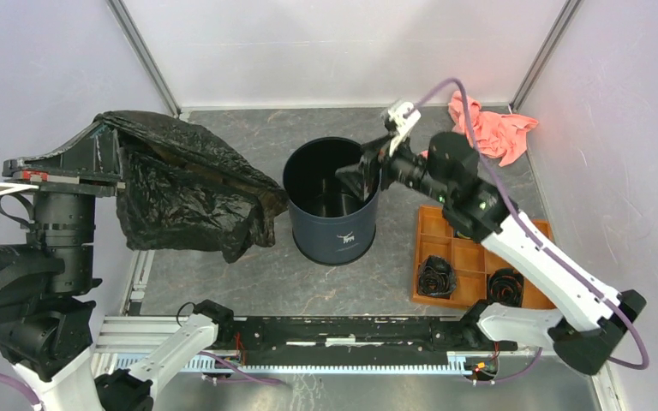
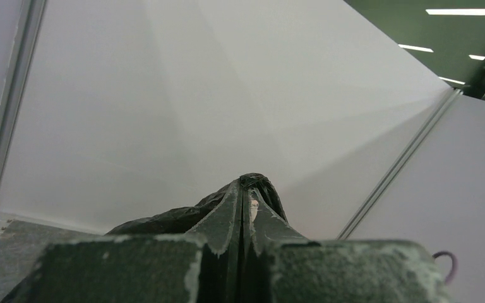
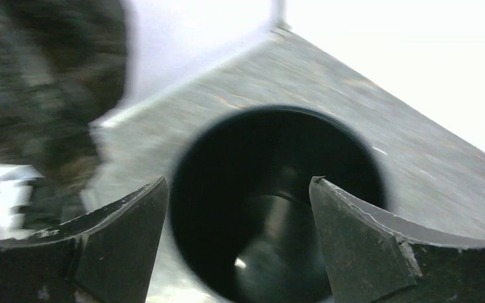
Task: Put the trash bags into the trash bin
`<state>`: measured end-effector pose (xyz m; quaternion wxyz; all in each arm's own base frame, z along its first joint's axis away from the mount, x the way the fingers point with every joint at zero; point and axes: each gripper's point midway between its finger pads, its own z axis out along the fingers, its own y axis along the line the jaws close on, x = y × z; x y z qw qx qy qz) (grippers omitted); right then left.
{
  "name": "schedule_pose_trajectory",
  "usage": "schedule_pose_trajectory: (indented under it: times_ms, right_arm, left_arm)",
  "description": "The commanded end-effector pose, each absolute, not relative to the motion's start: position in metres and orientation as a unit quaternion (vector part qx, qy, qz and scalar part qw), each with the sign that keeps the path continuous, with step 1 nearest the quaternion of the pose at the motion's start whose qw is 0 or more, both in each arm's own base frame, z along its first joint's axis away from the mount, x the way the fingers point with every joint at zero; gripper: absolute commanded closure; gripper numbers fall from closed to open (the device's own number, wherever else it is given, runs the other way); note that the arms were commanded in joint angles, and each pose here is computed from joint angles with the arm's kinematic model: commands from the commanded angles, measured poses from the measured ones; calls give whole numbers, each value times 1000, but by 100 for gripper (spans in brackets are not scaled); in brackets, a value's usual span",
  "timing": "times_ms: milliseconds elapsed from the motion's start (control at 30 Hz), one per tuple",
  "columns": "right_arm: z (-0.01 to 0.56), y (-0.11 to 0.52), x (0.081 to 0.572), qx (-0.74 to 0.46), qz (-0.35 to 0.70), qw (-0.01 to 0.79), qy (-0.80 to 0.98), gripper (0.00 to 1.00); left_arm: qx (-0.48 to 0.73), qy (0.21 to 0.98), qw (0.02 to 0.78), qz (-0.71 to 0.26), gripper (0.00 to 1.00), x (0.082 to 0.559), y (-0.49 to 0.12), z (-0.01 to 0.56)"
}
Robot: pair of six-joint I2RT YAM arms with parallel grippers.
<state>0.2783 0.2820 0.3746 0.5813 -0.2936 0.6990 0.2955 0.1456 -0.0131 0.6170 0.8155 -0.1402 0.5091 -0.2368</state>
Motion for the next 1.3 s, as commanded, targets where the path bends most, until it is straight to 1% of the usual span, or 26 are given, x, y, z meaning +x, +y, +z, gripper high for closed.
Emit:
schedule_pose_trajectory:
  times_ms: [0,67,133,200,267,367,433,500,600,767,833,967,1167,1200,1233,1267]
  right_arm:
    - [420,343,192,-344,525,570,530,9]
    - [418,355,173,-352,548,563,509,7]
    - [411,367,168,-347,550,561,512,5]
    - [403,378,171,-330,549,563,523,5]
    - [395,385,185,-304,536,571,543,5]
    - [393,399,195,-278,550,566,548,5]
    - [398,413,186,-285,579,553,528,6]
    - [404,423,168,-322,597,551,487,7]
    - [405,429,162,-346,591,565,460,2]
    - [418,447,151,-353,615,558,432,2]
    - [421,451,155,-345,598,583,429,2]
    - [420,456,189,-310,542,629,463,2]
    - [441,458,189,-276,570,639,437,2]
    - [444,458,188,-271,575,640,432,3]
    - [447,456,189,-263,578,643,428,7]
    - [451,455,189,-258,582,646,421,14]
  left_arm:
    - [-127,476,832,-254,98,145,-19,642]
    - [-124,473,833,-259,98,146,-21,646]
    - [-121,469,834,-265,98,145,-23,649]
    - [-119,465,835,-270,98,144,-24,652]
    - [-118,464,835,-272,98,144,-25,654]
    - [-117,459,836,-275,98,140,-24,657]
    - [-118,458,837,-275,98,139,-23,657]
    - [-117,458,838,-274,98,139,-23,658]
    - [-114,458,838,-274,98,139,-24,659]
    - [-110,459,836,-279,98,142,-28,659]
    - [-108,459,835,-283,98,143,-30,659]
    - [-105,454,835,-293,98,141,-32,662]
    - [-99,446,835,-306,98,140,-36,668]
    - [-97,446,835,-309,98,141,-38,668]
    - [-96,446,833,-312,98,142,-39,668]
    - [-95,447,833,-314,98,143,-41,667]
